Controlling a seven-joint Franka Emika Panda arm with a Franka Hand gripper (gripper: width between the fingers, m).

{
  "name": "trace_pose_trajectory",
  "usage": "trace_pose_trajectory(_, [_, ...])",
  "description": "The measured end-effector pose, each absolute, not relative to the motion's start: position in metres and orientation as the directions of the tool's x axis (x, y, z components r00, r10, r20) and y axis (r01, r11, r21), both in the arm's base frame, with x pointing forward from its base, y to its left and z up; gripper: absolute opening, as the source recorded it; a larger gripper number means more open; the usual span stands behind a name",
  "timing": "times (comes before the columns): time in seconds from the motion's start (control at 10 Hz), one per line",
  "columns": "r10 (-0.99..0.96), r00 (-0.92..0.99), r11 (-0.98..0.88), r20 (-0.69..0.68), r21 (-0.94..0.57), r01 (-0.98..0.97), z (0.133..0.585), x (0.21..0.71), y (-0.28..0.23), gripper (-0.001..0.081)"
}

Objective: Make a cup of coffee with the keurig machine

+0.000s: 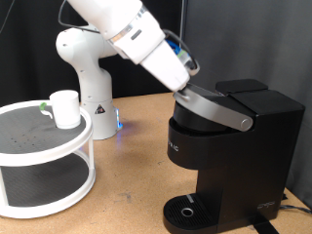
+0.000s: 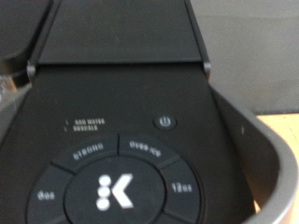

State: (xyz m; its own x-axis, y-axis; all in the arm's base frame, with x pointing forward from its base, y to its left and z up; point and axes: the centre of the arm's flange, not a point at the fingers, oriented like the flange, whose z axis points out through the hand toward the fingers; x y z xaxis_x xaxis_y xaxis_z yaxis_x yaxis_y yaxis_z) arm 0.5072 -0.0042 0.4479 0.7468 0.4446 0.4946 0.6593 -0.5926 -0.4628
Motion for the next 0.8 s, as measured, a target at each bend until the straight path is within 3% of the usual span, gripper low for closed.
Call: trace_pose_trajectory(0.8, [0.459, 0.768, -0.630, 0.446, -0.447, 0.635, 0.401, 0.512, -0.014, 0.0000])
